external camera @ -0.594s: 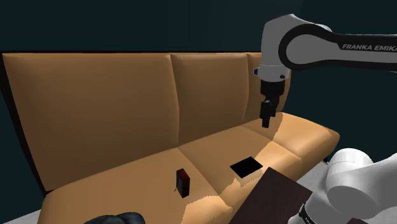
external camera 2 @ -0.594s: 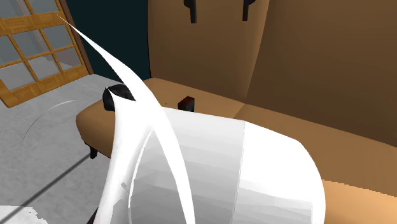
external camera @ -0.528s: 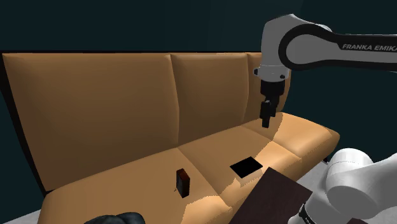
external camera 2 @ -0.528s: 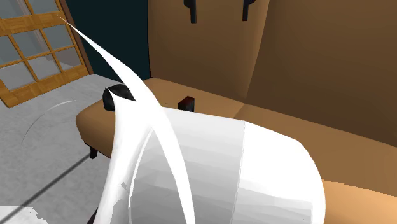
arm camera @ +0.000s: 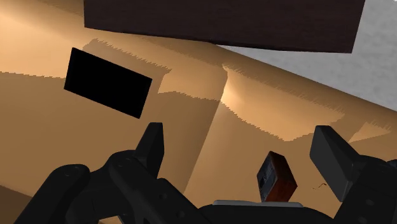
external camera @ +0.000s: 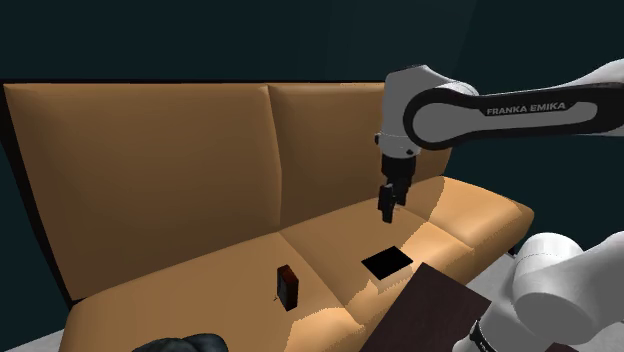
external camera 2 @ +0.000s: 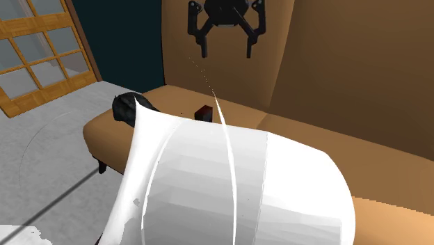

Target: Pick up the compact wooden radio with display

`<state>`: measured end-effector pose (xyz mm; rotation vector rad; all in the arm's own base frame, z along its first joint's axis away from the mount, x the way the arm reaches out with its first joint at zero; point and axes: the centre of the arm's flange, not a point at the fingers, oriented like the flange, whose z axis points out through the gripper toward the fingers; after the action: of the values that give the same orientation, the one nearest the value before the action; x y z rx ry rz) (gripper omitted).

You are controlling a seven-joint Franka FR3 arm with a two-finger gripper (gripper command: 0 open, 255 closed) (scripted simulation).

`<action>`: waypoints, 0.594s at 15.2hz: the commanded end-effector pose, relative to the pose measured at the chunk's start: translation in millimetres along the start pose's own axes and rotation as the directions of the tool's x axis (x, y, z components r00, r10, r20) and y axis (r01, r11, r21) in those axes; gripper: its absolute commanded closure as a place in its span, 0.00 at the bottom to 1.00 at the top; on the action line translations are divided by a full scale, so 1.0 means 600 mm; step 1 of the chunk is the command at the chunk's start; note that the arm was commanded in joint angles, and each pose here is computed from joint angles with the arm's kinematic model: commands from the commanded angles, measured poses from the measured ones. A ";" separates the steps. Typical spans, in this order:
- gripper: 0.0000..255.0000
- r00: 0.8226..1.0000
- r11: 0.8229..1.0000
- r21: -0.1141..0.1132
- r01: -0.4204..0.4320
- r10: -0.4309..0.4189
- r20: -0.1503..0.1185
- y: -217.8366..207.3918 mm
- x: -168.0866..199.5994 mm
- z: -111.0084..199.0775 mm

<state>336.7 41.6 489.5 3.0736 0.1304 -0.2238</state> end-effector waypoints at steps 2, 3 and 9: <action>0.00 1.000 1.000 0.010 -0.010 0.010 -0.015 -0.019 0.046 0.046; 0.00 1.000 1.000 0.013 -0.013 0.013 -0.019 -0.025 0.060 0.061; 0.00 0.999 0.999 0.034 -0.031 0.032 -0.043 -0.063 0.142 0.150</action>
<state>401.3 75.3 396.5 3.1068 0.0868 -0.1682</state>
